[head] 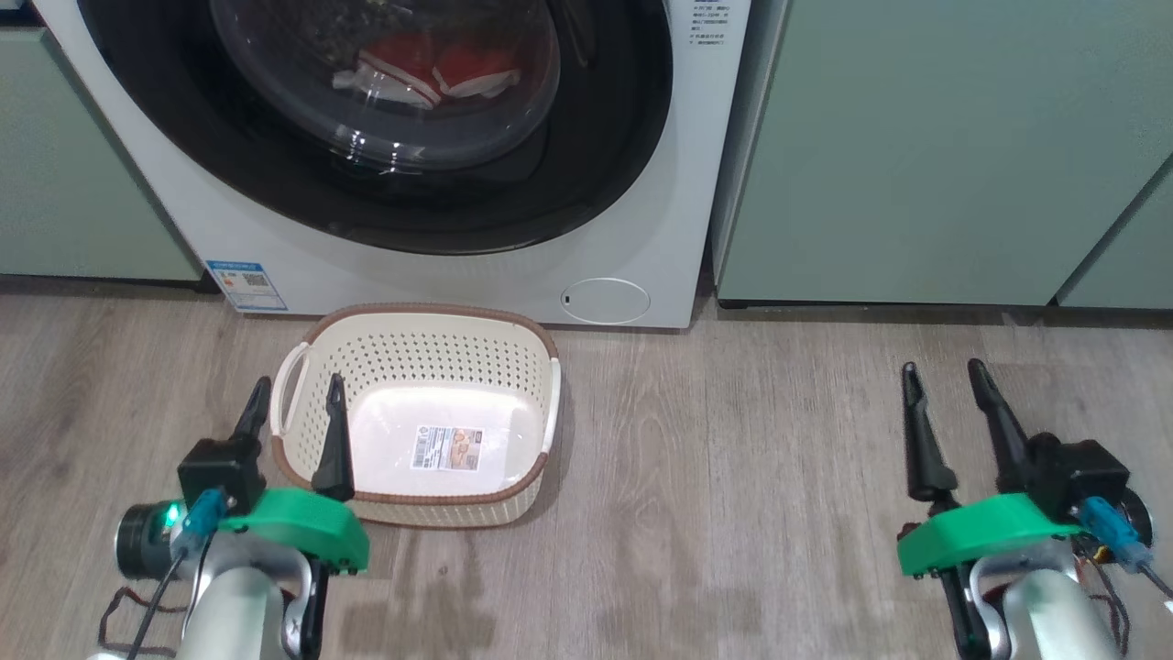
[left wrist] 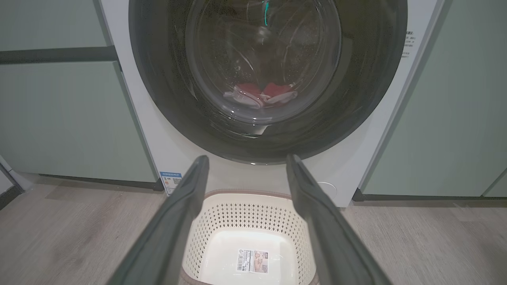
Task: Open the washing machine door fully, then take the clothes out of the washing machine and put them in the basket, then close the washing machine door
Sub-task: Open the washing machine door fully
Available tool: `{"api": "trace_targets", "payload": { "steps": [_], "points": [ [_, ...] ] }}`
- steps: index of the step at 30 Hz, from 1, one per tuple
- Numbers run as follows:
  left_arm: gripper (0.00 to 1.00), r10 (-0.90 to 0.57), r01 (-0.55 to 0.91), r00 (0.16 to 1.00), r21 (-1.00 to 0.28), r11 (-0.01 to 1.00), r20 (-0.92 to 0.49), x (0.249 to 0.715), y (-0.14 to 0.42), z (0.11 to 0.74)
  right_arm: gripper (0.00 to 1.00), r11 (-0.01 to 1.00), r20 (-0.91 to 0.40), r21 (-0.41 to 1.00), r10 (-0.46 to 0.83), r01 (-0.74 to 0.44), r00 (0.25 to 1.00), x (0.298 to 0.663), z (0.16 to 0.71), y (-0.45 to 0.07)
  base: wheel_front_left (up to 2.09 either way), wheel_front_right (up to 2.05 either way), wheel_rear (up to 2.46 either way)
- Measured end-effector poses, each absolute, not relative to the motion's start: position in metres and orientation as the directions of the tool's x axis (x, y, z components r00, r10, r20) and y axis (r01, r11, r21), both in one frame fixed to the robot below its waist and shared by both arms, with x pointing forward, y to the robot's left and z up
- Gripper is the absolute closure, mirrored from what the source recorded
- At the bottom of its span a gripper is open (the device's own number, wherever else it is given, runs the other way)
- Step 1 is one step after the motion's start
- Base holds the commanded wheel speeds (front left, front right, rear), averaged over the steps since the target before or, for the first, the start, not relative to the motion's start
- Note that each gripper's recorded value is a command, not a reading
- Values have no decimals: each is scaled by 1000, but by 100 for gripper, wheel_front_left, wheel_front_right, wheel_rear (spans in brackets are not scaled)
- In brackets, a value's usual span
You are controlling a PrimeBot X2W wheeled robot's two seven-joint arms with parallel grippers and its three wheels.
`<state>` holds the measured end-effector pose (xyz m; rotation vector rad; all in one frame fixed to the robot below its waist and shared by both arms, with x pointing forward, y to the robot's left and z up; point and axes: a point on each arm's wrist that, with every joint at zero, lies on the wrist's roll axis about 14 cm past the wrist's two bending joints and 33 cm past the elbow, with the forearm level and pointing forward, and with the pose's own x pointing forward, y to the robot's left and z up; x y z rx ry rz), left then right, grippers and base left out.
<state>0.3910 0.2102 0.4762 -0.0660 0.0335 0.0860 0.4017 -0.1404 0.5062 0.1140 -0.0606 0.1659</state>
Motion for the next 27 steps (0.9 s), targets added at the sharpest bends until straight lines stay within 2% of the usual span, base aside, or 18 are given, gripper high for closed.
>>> {"api": "trace_targets", "payload": {
  "steps": [2,3,9,13,19,22,24,27],
  "points": [
    [0,85,-87,996,-66,994,-37,391,210,476,55,977,68,135,155,-163,986,402,505,-141,0,0,0],
    [0,80,-83,996,-67,994,-38,391,210,475,98,976,64,151,151,-159,986,402,504,-142,0,0,0],
    [0,88,-91,995,-90,992,-45,389,213,472,100,930,20,355,97,-97,995,411,488,-148,0,0,0],
    [0,93,-99,994,-105,990,-54,388,214,469,100,848,8,525,75,-68,997,433,487,-143,0,0,0],
    [0,98,-106,993,-127,986,-66,393,217,464,100,653,32,755,53,-58,998,482,504,-129,0,0,0],
    [0,109,-117,992,-132,984,-69,397,221,463,100,512,27,857,63,-56,998,504,510,-116,0,0,0],
    [0,121,-131,990,-145,981,-77,397,226,460,100,410,5,911,94,-44,996,519,511,-112,0,0,0],
    [0,126,-139,988,-155,978,-90,397,229,455,100,310,-15,950,164,-37,986,539,513,-111,0,0,0]
  ]
}}
